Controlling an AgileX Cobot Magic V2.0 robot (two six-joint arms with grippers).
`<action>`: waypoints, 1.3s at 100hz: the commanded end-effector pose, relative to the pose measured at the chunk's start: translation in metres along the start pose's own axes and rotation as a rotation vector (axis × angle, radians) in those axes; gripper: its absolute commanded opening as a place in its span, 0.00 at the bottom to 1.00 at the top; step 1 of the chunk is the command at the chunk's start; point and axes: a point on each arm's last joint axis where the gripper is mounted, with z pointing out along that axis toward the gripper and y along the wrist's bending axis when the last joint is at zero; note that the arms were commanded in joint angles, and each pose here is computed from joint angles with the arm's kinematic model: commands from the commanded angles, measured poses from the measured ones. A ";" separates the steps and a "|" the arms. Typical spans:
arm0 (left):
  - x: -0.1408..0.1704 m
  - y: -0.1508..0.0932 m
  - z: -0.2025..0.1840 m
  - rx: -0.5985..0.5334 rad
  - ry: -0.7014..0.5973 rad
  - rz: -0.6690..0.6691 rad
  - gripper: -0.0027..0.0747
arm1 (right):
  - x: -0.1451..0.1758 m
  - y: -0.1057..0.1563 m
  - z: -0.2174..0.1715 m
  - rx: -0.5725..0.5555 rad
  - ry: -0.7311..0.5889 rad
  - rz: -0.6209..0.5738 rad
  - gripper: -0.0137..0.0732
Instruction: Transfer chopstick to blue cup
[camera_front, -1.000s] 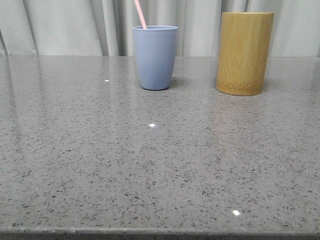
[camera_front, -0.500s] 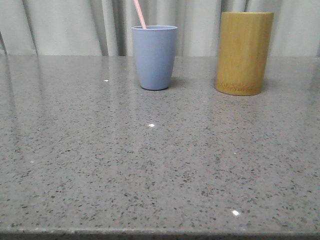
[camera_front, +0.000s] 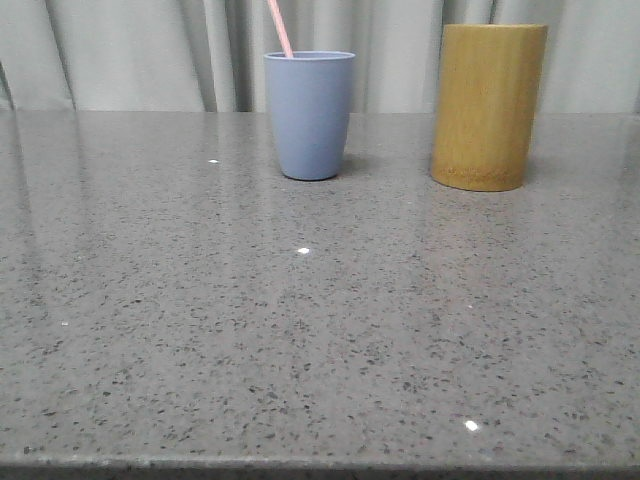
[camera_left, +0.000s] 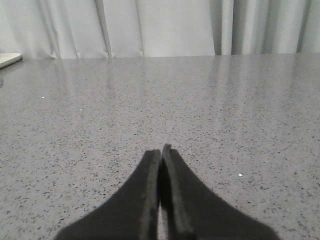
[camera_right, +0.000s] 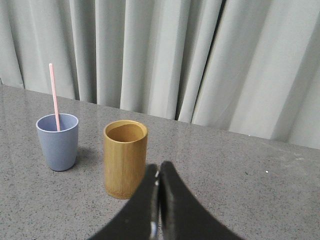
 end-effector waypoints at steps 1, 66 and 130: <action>-0.007 0.000 -0.003 0.002 -0.111 -0.012 0.01 | -0.012 0.001 0.000 -0.003 -0.088 -0.023 0.09; -0.007 0.000 -0.003 0.002 -0.111 -0.012 0.01 | -0.012 0.000 0.000 0.001 -0.089 -0.029 0.09; -0.007 0.000 -0.003 0.002 -0.111 -0.012 0.01 | -0.005 0.008 0.011 0.017 -0.158 -0.058 0.09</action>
